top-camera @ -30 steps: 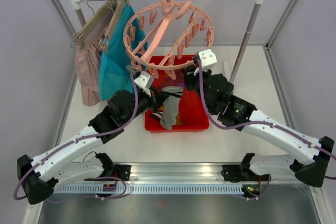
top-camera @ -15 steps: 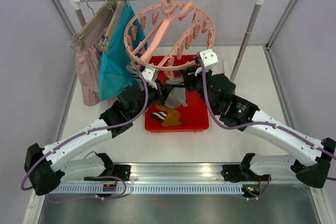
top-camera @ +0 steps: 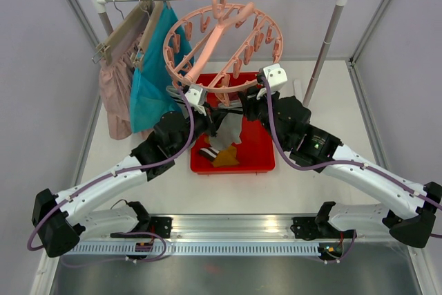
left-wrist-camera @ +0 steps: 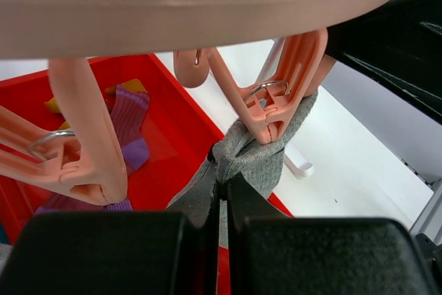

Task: Clip the socks to the hanger
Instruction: Clamp the sock onto the hanger.

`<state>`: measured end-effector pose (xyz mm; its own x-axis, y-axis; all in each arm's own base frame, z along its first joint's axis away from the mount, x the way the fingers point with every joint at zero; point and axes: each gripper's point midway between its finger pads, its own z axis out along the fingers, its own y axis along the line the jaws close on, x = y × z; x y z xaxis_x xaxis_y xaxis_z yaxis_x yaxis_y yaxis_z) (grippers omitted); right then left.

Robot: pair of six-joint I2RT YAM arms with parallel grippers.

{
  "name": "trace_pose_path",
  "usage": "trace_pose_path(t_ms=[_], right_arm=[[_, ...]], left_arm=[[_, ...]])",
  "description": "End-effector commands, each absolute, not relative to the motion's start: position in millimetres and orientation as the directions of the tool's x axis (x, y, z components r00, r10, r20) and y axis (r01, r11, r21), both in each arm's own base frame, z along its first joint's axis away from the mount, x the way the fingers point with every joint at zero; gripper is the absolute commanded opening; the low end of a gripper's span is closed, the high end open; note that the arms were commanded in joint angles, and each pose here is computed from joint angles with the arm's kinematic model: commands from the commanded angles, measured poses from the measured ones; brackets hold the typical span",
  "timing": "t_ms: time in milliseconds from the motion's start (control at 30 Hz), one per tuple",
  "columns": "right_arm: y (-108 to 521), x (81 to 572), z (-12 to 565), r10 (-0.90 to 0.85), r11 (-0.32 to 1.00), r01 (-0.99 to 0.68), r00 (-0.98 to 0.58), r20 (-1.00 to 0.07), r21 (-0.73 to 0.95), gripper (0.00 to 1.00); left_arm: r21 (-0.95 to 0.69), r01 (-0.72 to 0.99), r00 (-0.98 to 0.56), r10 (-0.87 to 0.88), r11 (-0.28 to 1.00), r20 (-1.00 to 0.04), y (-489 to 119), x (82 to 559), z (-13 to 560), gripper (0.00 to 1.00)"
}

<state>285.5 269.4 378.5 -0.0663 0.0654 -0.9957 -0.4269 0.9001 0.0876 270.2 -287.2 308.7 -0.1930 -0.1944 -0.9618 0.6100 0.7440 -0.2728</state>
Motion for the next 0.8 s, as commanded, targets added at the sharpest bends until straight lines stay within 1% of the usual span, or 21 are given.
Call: trace_pose_path(t_ms=[0,767], right_arm=[[269.0,280.1,405.6,0.124,0.886,-0.445,-0.038,-0.992,0.128,0.00],[266.6,282.9,396.7,0.109,0.898,-0.424,-0.044,-0.993,0.117,0.00]], left_arm=[[-0.301,0.605,-0.144,-0.270,0.738,-0.952,-288.1,274.9,338.6,0.02],[-0.336,0.602,-0.127,-0.329,0.724,-0.936,-288.1,276.2,346.1,0.02]])
